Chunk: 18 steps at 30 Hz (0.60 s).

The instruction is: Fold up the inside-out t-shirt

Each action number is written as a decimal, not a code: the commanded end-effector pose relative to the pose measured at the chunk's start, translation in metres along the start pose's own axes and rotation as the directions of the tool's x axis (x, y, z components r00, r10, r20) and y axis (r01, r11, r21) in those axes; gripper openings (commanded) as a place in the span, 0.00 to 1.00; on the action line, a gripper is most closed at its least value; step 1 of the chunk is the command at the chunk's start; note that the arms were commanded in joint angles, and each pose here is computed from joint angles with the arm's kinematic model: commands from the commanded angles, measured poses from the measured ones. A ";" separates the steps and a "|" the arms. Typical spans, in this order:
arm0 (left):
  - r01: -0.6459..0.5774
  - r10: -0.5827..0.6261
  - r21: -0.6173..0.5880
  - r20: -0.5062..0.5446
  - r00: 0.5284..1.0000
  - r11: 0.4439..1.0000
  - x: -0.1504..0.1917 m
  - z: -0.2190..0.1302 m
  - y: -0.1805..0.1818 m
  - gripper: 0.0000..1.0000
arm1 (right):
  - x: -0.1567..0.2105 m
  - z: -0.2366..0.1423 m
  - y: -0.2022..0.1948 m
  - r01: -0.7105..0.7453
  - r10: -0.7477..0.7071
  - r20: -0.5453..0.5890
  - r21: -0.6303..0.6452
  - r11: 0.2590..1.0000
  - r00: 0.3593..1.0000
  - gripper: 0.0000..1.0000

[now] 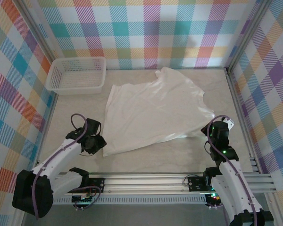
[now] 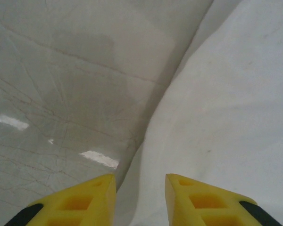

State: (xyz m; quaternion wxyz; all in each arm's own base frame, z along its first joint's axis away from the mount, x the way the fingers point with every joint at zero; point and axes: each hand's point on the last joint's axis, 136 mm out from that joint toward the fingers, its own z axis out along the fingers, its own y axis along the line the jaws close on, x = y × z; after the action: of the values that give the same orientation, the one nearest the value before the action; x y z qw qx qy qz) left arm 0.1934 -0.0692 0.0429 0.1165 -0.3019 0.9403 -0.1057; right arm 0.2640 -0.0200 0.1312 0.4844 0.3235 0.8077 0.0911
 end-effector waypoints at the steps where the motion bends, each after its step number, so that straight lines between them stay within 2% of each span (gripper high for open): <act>1: 0.005 -0.006 -0.027 -0.038 0.999 1.000 0.011 0.008 0.006 0.37 | -0.014 -0.002 0.017 -0.017 0.018 0.017 -0.051 0.999 1.000 0.01; 3: -0.003 0.002 -0.021 -0.044 0.999 1.000 0.011 0.011 0.005 0.40 | -0.014 -0.001 0.020 -0.013 0.014 0.008 -0.062 0.998 1.000 0.01; 8: 0.029 -0.025 0.041 -0.112 0.993 0.999 0.028 0.018 0.001 0.39 | -0.016 -0.002 0.022 -0.007 0.008 0.012 -0.069 0.998 1.000 0.01; 13: 0.071 -0.064 0.054 -0.123 0.990 0.996 0.040 0.010 0.013 0.40 | -0.017 -0.003 0.025 -0.003 0.004 0.010 -0.079 0.997 1.000 0.01; 18: 0.110 -0.097 0.121 -0.105 0.990 0.987 0.045 0.005 0.014 0.40 | -0.016 -0.002 0.028 -0.008 0.008 0.002 -0.089 0.996 1.000 0.00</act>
State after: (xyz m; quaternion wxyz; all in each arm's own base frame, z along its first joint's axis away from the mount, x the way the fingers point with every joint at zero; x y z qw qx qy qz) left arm 0.1647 -0.0823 0.0313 0.1014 -0.3257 0.9232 -0.1772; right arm 0.2706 -0.0106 0.1336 0.4750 0.3117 0.8153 0.1117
